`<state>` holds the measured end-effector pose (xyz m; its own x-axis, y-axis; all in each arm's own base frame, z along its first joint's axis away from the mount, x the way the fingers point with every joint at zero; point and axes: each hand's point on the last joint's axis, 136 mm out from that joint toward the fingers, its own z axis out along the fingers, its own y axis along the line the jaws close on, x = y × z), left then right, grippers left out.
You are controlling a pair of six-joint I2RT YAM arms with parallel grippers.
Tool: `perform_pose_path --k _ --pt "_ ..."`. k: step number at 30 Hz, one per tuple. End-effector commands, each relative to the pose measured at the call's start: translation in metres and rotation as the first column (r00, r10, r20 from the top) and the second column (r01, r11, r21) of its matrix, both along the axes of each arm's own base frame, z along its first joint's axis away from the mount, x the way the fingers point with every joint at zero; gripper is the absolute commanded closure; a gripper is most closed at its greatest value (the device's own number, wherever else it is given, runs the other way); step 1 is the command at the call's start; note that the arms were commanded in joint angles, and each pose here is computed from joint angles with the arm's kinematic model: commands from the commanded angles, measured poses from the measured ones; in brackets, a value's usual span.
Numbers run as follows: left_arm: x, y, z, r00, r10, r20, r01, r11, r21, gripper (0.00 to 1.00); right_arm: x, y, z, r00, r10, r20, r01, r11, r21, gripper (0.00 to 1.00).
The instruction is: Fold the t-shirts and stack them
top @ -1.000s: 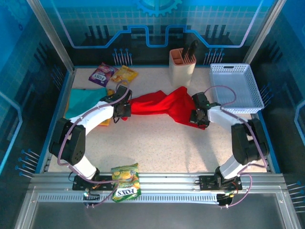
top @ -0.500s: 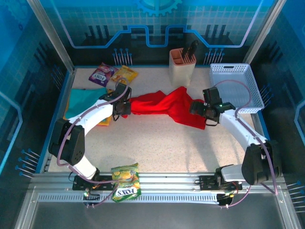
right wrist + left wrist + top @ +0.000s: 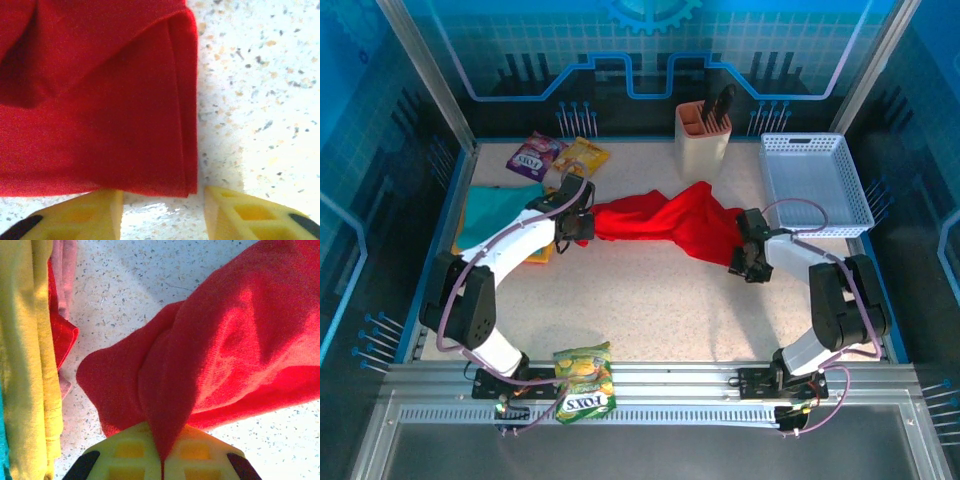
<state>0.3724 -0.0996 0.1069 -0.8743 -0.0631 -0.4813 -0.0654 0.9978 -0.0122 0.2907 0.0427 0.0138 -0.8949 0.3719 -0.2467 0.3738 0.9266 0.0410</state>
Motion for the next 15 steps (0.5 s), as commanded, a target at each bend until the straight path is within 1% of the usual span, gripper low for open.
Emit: perform_pose_path --k 1,4,5,9,10,11,15 --pt "0.001 0.005 0.021 0.999 -0.012 0.034 0.012 1.000 0.009 0.99 0.029 0.009 0.004 0.996 -0.013 0.091 0.007 0.998 0.064 0.73" --pt "0.001 0.008 0.025 0.999 -0.017 0.042 0.016 1.000 0.024 0.99 0.038 0.002 0.030 0.985 -0.015 0.170 0.005 0.998 0.058 0.95" --pt "0.001 0.008 0.026 0.999 -0.019 0.043 0.018 0.999 0.031 0.99 0.040 0.000 0.041 0.981 -0.016 0.193 0.005 0.998 0.062 1.00" --pt "0.002 0.017 0.040 0.999 -0.021 0.050 0.016 0.996 0.093 0.99 0.044 -0.011 0.098 0.944 -0.047 0.328 0.019 0.996 0.088 1.00" --pt "0.003 0.019 0.045 0.998 -0.022 0.057 0.016 0.994 0.105 0.99 0.042 -0.015 0.108 0.935 -0.061 0.349 0.025 0.994 0.108 1.00" --pt "0.004 0.020 0.049 0.998 -0.027 0.063 0.019 0.993 0.113 0.98 0.047 -0.017 0.129 0.916 -0.079 0.393 0.029 0.991 0.131 1.00" --pt "0.010 0.022 0.058 0.995 -0.054 0.080 0.041 0.988 0.146 0.97 0.047 -0.030 0.177 0.871 -0.152 0.468 0.047 0.973 0.228 1.00"
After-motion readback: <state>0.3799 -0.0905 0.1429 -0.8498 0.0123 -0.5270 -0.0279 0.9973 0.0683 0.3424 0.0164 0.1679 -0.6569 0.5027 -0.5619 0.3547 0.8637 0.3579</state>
